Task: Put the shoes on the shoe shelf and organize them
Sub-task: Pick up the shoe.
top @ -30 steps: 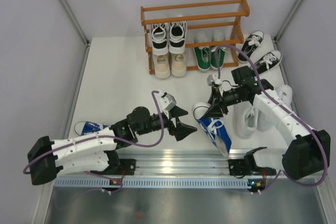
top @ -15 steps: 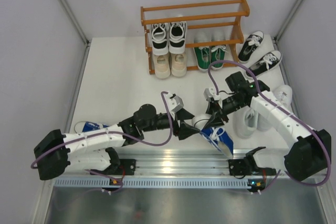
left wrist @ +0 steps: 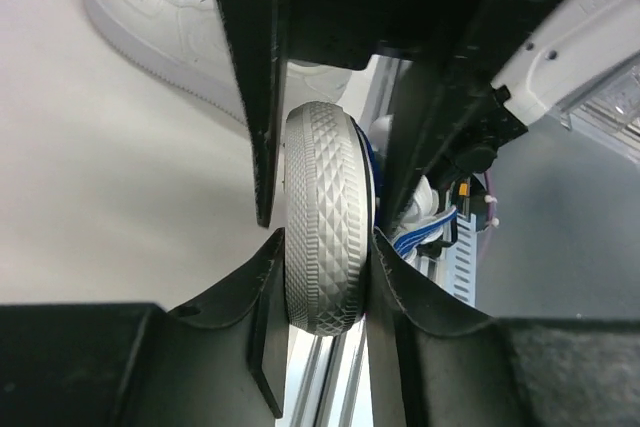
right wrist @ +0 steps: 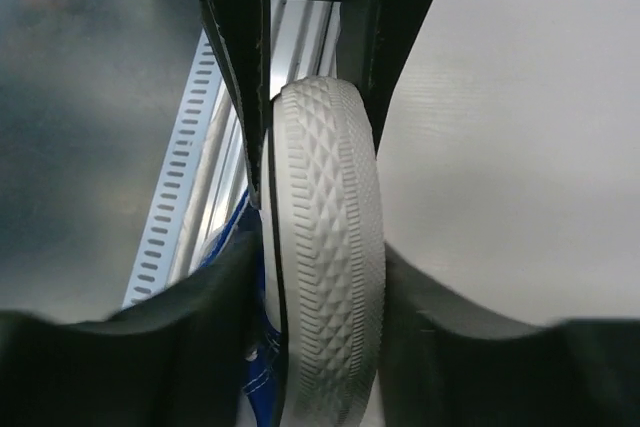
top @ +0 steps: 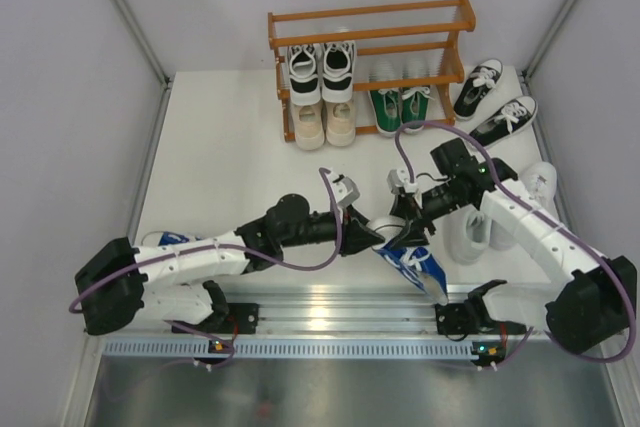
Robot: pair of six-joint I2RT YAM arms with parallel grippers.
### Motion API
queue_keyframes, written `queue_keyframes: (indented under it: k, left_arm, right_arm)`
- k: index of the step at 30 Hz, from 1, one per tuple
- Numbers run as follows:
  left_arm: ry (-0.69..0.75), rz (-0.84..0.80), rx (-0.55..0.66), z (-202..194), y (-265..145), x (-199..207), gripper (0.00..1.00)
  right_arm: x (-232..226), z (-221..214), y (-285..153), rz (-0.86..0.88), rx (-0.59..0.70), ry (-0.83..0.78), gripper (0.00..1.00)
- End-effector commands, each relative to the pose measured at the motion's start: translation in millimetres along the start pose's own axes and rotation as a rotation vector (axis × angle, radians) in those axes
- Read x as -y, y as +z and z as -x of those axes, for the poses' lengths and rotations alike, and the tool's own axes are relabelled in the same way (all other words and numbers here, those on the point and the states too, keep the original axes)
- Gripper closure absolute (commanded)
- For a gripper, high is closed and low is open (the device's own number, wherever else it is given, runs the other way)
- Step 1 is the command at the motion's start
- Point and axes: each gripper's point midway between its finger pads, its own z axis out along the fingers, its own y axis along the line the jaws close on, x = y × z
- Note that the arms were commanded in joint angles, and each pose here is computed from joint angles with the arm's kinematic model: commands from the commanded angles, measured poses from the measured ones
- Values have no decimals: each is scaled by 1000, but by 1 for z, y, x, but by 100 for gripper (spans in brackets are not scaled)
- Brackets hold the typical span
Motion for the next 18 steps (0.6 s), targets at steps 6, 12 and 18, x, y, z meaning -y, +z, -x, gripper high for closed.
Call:
queue_keyframes:
  k: [6, 12, 18]
  left_arm:
    - [-344, 158, 215, 25, -34, -42, 100]
    - [-654, 286, 300, 1, -68, -84, 100]
    - [-769, 247, 359, 9, -73, -83, 100]
  right_arm:
    - [44, 13, -33, -381, -11, -39, 1]
    - [22, 4, -47, -402, 45, -36, 1]
    - [36, -23, -48, -483, -126, -132, 12]
